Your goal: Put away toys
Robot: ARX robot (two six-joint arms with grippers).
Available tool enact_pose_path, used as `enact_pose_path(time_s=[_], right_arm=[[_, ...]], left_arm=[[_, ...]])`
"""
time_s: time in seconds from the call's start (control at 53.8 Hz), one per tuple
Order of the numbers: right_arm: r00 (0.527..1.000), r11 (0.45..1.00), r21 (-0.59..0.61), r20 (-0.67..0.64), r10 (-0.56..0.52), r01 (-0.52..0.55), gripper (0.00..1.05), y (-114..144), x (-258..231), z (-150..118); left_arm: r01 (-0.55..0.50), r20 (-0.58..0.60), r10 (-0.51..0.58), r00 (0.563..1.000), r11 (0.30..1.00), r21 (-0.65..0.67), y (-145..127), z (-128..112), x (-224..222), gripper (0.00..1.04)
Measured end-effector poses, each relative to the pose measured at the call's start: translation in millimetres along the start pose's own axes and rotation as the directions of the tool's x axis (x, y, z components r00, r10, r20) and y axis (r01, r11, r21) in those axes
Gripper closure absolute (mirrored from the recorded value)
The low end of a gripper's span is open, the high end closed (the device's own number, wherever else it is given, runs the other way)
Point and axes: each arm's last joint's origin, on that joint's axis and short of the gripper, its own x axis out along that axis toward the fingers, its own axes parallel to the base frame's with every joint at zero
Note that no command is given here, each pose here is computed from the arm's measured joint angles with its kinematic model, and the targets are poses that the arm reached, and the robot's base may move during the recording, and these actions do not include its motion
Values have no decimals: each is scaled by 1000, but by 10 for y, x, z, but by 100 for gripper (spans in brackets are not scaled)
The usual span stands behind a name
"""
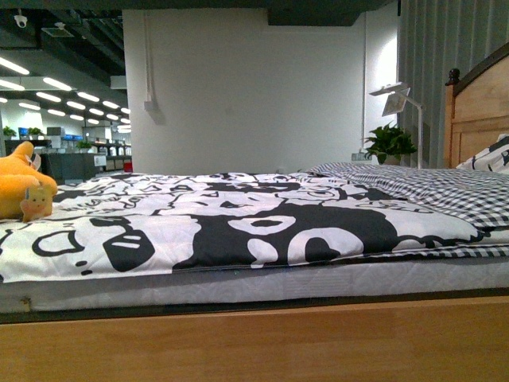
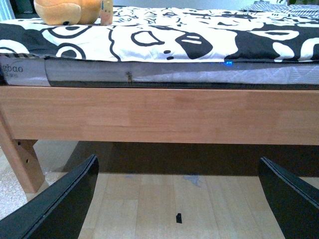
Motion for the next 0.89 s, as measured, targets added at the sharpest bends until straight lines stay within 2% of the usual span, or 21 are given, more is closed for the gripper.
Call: enact_pose_path(time_s=[0.891], right_arm=[[1000, 1000, 0, 0, 0, 0, 7, 0, 0, 0]], left_arm=[[0, 0, 0, 1000, 1000, 0, 0, 0, 0, 6]])
